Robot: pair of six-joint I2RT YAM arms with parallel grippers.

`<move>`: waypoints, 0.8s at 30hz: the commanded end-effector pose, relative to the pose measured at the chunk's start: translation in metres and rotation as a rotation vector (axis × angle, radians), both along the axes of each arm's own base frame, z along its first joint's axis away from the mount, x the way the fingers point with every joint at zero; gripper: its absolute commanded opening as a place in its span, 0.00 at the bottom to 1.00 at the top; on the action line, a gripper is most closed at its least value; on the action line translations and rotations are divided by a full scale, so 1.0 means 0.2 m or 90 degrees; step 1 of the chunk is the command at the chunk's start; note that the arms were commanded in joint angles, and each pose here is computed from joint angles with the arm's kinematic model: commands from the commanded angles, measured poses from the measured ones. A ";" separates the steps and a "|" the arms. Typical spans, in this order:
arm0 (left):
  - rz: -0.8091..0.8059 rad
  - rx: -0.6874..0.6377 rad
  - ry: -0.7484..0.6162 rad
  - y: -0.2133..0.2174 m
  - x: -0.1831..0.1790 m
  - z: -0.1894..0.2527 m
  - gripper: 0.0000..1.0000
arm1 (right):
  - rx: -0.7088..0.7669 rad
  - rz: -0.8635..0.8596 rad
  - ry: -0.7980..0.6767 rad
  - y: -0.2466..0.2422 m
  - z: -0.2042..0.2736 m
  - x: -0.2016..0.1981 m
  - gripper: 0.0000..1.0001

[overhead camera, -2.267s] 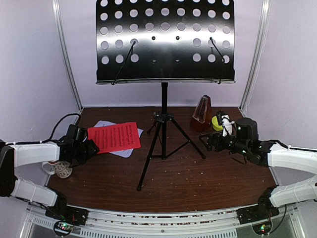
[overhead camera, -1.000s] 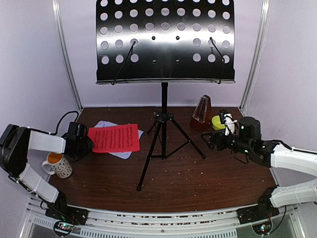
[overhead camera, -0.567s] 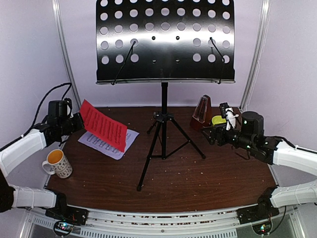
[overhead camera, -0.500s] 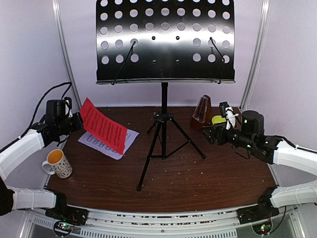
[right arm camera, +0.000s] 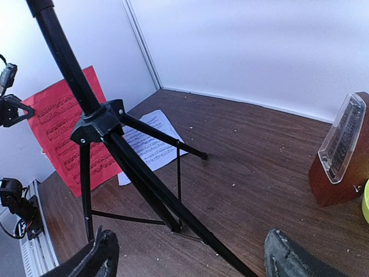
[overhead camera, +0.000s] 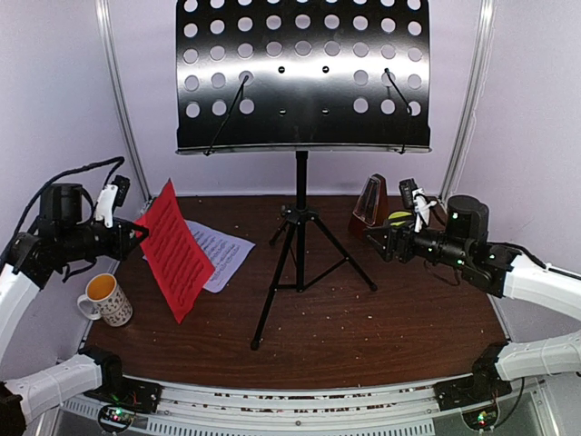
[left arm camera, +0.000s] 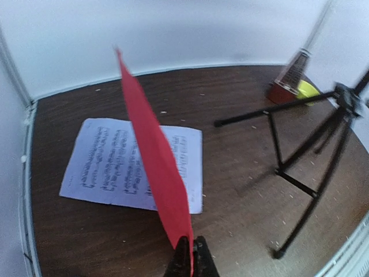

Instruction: Set up the instrument practice props

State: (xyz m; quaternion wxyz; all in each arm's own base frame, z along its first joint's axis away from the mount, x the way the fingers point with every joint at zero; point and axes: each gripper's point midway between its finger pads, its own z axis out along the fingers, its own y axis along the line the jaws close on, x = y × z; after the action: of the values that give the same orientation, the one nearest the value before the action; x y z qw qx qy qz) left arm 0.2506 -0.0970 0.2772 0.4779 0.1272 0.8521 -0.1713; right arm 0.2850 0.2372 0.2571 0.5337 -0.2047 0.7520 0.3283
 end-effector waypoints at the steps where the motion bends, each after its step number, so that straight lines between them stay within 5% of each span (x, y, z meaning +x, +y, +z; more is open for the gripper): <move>1: -0.244 -0.018 -0.040 -0.24 -0.33 0.15 0.00 | 0.032 0.054 -0.052 0.07 0.15 -0.06 0.88; 18: -0.618 -0.164 -0.067 -0.53 -0.92 0.36 0.00 | 0.085 0.228 -0.121 0.32 0.26 -0.32 0.96; 24: -0.725 -0.084 -0.045 -0.76 -0.97 0.35 0.00 | 0.098 0.315 -0.124 0.47 0.28 -0.47 1.00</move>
State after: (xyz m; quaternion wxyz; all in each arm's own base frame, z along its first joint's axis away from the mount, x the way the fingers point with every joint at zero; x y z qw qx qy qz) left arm 0.0548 -0.2183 0.3326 0.3377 0.4966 0.6506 -0.4648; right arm 0.2111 0.3139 0.2943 0.5205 -0.3395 0.6391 0.4532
